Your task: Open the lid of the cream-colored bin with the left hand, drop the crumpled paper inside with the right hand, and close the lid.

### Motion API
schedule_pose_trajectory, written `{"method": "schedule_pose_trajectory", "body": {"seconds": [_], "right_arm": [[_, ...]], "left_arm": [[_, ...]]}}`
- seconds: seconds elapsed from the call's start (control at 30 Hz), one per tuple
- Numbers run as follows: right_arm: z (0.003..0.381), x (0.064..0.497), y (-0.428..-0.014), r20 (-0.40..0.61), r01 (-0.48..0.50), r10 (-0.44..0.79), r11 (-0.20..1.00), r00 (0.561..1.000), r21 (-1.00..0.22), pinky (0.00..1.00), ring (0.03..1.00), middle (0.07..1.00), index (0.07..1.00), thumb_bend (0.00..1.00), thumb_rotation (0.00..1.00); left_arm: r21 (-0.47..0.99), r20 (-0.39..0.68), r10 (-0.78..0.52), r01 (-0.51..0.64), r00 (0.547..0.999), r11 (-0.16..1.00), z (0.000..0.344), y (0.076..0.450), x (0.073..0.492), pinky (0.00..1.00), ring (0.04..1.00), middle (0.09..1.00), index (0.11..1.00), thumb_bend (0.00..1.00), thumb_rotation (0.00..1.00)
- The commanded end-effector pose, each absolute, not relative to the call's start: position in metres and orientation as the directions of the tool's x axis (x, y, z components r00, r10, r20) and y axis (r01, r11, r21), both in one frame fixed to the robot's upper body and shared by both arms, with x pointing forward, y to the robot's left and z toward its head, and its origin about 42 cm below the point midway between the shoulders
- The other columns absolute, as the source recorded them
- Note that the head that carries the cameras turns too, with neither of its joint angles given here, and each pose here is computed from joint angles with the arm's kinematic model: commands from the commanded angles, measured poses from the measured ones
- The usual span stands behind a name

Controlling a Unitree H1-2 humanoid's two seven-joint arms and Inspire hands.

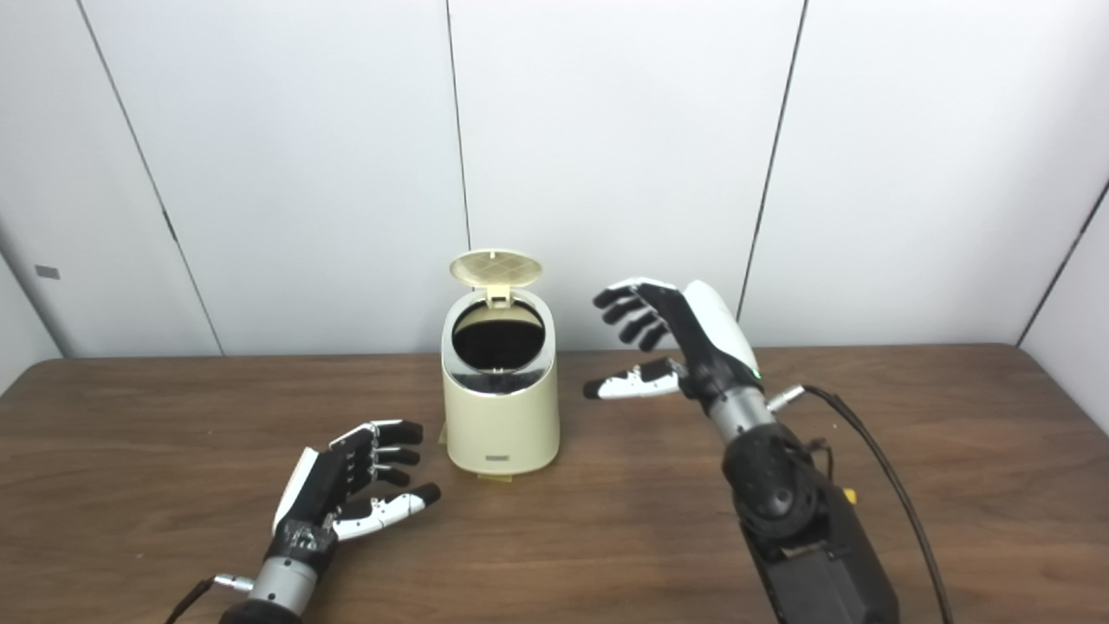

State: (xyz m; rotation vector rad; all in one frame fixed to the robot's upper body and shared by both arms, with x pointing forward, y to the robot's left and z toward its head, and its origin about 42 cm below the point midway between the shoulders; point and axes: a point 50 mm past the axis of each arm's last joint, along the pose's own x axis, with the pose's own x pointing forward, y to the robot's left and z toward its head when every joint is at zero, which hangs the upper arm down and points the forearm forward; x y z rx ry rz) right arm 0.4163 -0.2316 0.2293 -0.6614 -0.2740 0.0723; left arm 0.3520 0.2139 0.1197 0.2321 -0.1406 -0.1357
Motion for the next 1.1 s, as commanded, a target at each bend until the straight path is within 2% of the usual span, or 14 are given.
{"method": "schedule_pose_trajectory", "body": {"seconds": [0.0,0.13,0.33,0.5,0.73,0.83,0.87,1.07], "right_arm": [[0.242,0.416,-0.242,0.27,0.038,0.157,0.8,0.95,-0.599,0.48,0.588,0.675,0.721,0.89,0.17],[0.216,0.405,-0.253,0.219,-0.01,0.167,0.815,0.961,-0.58,0.52,0.631,0.728,0.761,0.9,0.19],[0.189,0.39,-0.257,0.23,-0.027,0.167,0.858,0.959,-0.513,0.52,0.64,0.755,0.784,0.92,0.26],[0.177,0.381,-0.254,0.24,-0.011,0.138,0.884,0.961,-0.467,0.51,0.635,0.76,0.783,0.87,0.21],[0.165,0.377,-0.251,0.248,0.0,0.12,0.901,0.961,-0.435,0.51,0.619,0.754,0.786,0.84,0.15],[0.16,0.375,-0.251,0.243,-0.002,0.109,0.915,0.964,-0.404,0.53,0.631,0.764,0.789,0.84,0.15],[0.159,0.374,-0.251,0.242,-0.003,0.108,0.917,0.964,-0.398,0.54,0.637,0.767,0.793,0.84,0.16],[0.152,0.369,-0.251,0.235,-0.001,0.097,0.927,0.967,-0.376,0.56,0.65,0.779,0.802,0.83,0.19]], "left_arm": [[0.225,0.122,-0.154,0.124,0.98,0.966,0.112,0.209,0.349,0.61,0.685,0.731,0.718,0.74,0.08],[0.22,0.126,-0.153,0.123,0.98,0.968,0.112,0.209,0.349,0.61,0.689,0.735,0.723,0.74,0.09],[0.214,0.136,-0.152,0.121,0.979,0.969,0.114,0.209,0.349,0.6,0.687,0.734,0.725,0.74,0.09],[0.214,0.14,-0.15,0.118,0.979,0.97,0.115,0.209,0.35,0.6,0.686,0.734,0.729,0.73,0.08],[0.216,0.154,-0.139,0.104,0.978,0.971,0.116,0.212,0.348,0.6,0.684,0.733,0.733,0.73,0.09],[0.214,0.194,-0.137,0.094,0.971,0.972,0.123,0.215,0.35,0.58,0.687,0.757,0.763,0.74,0.16],[0.21,0.212,-0.138,0.093,0.967,0.973,0.128,0.217,0.351,0.59,0.708,0.785,0.785,0.76,0.21],[0.343,0.357,-0.173,0.043,0.918,0.938,0.192,0.226,0.374,0.72,0.818,0.873,0.879,0.84,0.38]]}}
